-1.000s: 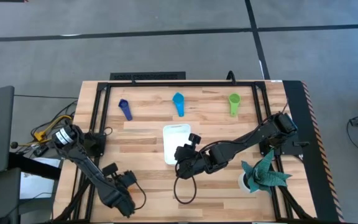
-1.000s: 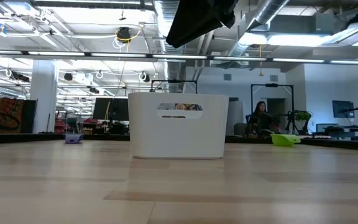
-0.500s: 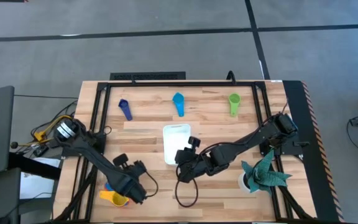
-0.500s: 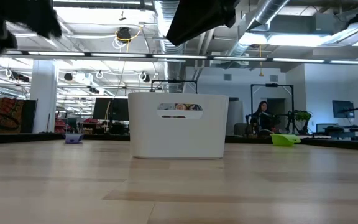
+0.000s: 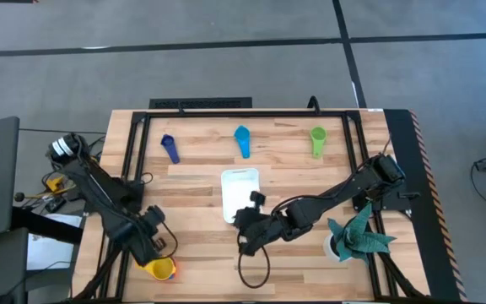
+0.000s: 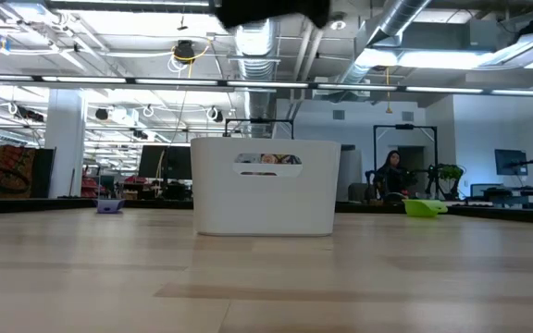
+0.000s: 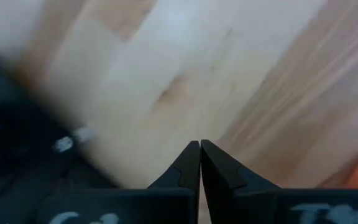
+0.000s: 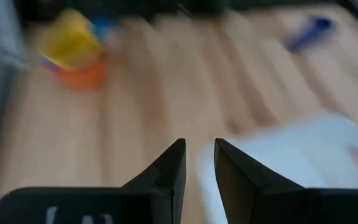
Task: Nest measuring cups in basket
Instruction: Stack the green nest measuring cup into the yellow nest measuring cup
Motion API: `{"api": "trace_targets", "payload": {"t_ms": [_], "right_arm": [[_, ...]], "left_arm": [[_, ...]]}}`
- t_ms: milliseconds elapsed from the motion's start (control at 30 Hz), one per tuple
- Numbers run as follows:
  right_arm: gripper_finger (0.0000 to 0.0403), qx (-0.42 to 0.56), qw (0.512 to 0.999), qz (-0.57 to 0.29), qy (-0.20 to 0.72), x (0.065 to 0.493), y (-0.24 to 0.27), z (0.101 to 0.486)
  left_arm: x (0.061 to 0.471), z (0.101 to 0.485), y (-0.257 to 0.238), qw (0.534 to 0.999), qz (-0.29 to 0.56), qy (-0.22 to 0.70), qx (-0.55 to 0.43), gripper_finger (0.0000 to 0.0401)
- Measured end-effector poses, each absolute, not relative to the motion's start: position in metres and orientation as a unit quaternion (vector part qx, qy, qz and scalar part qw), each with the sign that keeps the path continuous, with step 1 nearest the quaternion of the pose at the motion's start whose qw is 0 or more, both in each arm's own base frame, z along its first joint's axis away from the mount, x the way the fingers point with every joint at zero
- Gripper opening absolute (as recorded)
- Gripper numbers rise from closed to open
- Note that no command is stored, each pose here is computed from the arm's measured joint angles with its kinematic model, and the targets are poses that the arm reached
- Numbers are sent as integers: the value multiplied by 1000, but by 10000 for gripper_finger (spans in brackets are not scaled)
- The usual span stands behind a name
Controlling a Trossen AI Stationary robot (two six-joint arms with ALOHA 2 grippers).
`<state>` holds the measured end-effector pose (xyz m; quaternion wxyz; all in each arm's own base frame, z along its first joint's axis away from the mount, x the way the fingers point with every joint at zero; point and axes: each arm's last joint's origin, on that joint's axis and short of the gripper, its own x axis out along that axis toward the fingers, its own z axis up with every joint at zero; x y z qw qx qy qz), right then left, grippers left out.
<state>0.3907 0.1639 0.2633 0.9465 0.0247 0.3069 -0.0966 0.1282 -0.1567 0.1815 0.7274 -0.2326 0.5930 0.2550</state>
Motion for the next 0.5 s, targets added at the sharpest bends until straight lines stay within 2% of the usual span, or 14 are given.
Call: {"api": "trace_targets", "payload": {"t_ms": [167, 400, 500], "right_arm": [[107, 71, 965, 24, 252, 410, 173, 254], [107, 82, 962, 26, 260, 420, 171, 237], [107, 100, 963, 58, 244, 426, 172, 233]], "left_arm": [[126, 165, -155, 722, 218, 594, -278, 0], [125, 166, -168, 687, 192, 616, -334, 0], [123, 170, -175, 684, 188, 607, -358, 0]]}}
